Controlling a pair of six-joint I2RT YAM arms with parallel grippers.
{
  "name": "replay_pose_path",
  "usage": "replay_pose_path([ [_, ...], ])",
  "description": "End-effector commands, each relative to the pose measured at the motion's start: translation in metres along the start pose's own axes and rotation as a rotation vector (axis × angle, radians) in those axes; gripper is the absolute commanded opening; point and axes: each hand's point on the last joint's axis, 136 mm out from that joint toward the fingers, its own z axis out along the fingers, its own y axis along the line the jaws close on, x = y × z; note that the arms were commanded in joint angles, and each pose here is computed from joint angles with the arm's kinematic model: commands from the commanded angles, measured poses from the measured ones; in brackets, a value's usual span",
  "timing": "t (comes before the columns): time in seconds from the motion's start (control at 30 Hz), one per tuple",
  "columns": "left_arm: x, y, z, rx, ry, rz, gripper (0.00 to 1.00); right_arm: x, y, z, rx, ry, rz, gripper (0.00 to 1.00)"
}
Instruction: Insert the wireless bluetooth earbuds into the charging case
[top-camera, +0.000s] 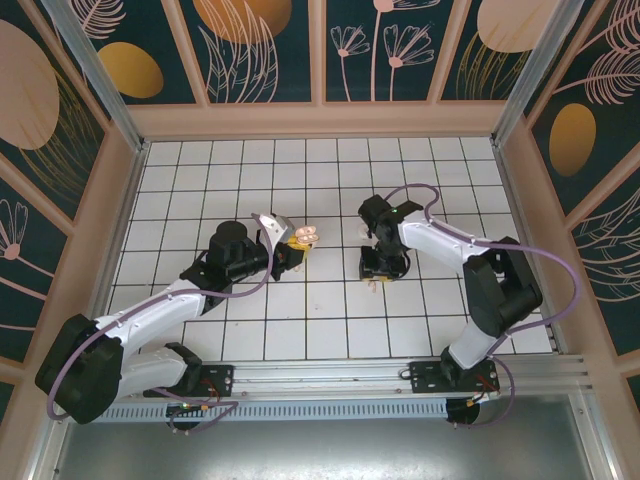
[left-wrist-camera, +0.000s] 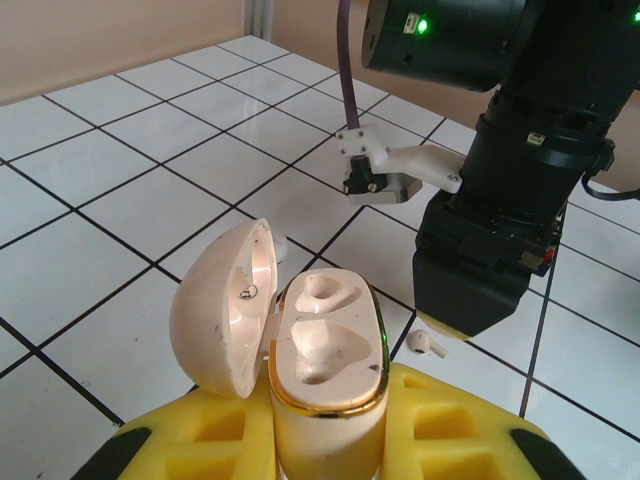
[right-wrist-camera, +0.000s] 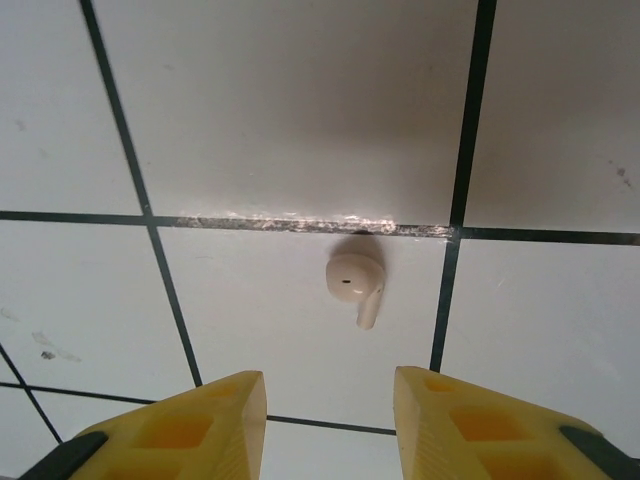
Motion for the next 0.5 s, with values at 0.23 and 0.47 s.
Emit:
replay_pose_path([
  [0.23,-0.017,-0.003,0.0,0.016,-0.035,0.03,0.19,-0.004,-0.011,0.022,0.059,0.038,0.025,0.35],
  [0.47,-0.017,-0.002,0.0,0.015,-0.032,0.03,0.19,-0.007,-0.012,0.031,0.059,0.043,0.002,0.35],
])
